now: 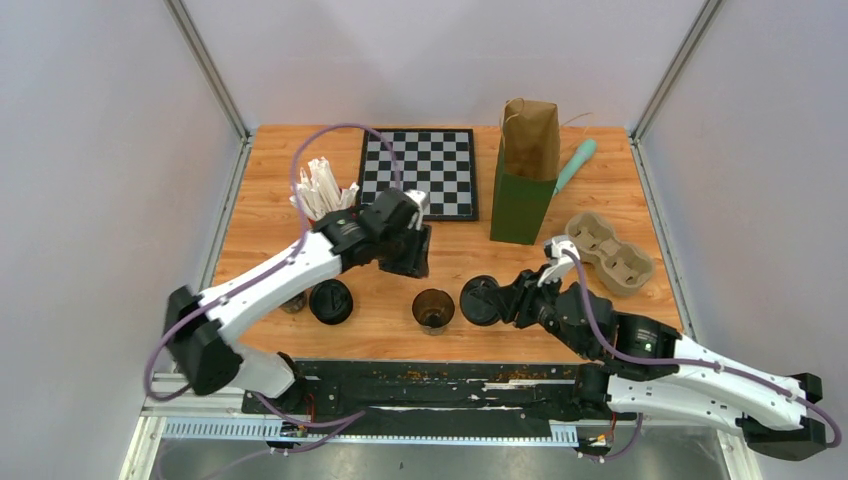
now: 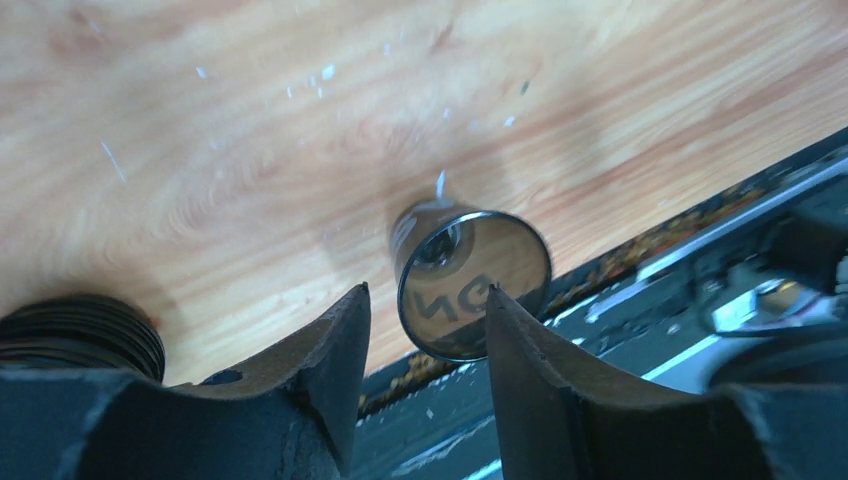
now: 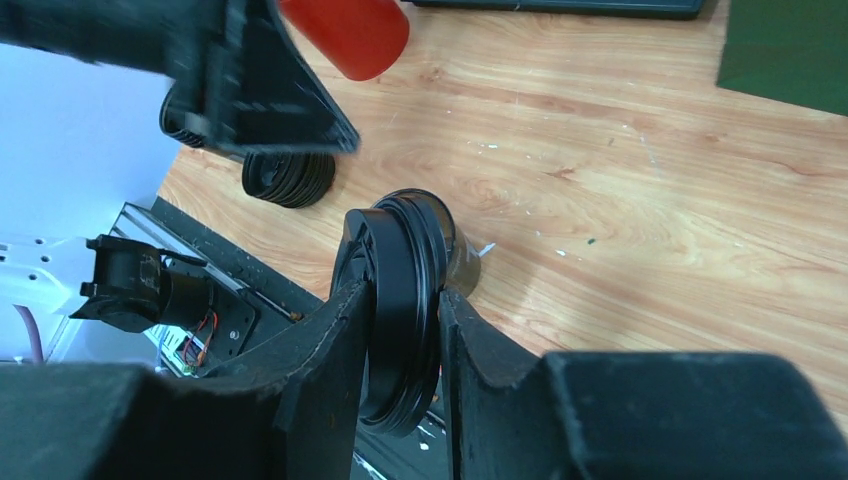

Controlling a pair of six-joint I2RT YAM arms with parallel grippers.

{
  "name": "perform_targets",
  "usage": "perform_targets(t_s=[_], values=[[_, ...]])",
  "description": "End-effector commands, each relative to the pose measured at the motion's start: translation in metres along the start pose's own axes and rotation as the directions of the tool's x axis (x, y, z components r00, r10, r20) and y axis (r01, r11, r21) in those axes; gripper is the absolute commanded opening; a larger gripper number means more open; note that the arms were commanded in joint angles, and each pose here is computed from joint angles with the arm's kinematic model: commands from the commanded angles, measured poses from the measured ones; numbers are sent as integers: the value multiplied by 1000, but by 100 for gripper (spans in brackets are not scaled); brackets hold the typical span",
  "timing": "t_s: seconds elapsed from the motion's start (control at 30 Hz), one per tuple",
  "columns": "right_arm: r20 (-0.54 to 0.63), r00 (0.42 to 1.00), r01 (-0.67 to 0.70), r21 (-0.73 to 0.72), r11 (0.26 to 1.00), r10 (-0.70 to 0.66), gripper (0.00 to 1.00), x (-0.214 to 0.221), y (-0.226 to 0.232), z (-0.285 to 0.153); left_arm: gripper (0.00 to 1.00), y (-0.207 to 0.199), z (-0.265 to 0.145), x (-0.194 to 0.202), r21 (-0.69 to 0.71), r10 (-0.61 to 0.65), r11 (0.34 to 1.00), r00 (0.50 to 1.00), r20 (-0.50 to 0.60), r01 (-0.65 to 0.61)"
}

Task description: Pack the takeout coffee

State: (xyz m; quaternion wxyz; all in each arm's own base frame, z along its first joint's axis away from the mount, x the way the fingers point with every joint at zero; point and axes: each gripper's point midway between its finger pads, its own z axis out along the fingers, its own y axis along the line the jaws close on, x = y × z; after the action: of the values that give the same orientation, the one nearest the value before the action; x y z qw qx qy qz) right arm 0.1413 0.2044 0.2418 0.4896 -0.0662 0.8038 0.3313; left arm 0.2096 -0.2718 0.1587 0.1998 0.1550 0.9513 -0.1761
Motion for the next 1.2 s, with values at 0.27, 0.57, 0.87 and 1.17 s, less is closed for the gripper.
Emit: perform_targets(t_s=[0.27,0.57,0.87,1.17], values=[[-32,997,69,-52,996,-71,32,-2,34,51,64,5,-81,-30,193,-56,981,893,446,-34],[-84,996,-14,-180,984,-1,33,0,41,88,71,22,-70,-2,294,-138,956,902,408,13],[-144,989,-46,-219,975,14,34,17,40,107,71,20,-56,9,347,-178,937,904,389,36],[-195,979,-97,-212,972,56,36,42,34,118,68,24,-42,20,351,-190,935,913,361,55]])
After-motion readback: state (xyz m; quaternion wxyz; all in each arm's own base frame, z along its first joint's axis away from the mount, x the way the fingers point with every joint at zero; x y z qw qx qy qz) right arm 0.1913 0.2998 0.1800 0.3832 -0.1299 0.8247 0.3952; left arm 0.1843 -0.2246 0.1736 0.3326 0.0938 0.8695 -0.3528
